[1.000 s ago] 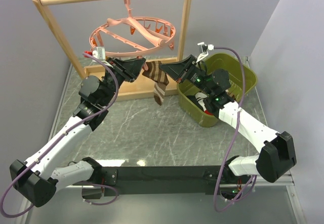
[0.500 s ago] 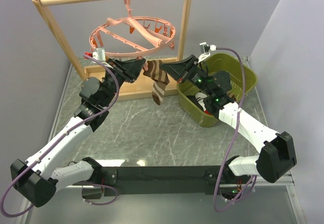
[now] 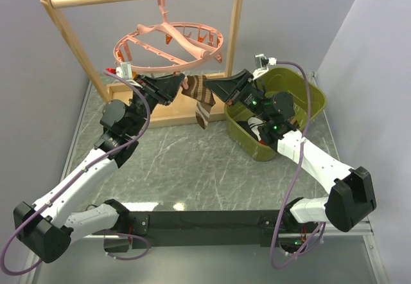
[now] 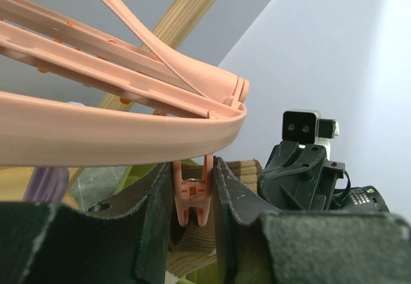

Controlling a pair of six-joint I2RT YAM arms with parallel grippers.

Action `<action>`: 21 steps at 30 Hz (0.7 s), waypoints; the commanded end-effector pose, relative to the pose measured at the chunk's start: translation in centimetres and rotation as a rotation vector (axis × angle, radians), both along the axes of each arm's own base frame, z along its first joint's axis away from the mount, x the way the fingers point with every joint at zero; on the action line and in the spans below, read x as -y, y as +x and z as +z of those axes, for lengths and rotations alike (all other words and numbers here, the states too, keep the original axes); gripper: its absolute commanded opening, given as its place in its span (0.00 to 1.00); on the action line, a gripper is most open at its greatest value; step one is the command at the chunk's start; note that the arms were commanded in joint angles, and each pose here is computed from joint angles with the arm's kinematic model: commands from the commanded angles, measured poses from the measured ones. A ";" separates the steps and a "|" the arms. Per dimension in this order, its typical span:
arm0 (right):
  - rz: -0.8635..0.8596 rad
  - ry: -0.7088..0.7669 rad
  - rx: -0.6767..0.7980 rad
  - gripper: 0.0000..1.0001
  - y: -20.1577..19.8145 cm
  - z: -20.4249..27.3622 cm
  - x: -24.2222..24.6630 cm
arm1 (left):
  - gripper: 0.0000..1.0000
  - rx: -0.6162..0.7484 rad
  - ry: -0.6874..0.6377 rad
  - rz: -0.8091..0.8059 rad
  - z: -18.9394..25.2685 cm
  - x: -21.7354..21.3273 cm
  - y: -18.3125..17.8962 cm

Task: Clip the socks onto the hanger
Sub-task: Clamp the sock onto the hanger.

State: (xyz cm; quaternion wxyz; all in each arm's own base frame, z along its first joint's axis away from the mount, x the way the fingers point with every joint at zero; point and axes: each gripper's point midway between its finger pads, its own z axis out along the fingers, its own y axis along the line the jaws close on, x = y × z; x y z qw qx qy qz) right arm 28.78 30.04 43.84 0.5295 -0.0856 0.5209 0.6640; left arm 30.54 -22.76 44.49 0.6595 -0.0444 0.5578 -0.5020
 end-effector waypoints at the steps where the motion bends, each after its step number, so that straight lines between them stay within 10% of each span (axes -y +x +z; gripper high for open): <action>1: 0.011 0.071 0.063 0.00 -1.3 1.9 0.5 | 0.19 0.097 -0.064 -0.052 3.3 -0.1 -2.2; 21: 0.015 0.135 0.120 0.00 -1.5 3.4 0.7 | 0.19 0.077 -0.104 -0.090 2.9 0.8 -2.0</action>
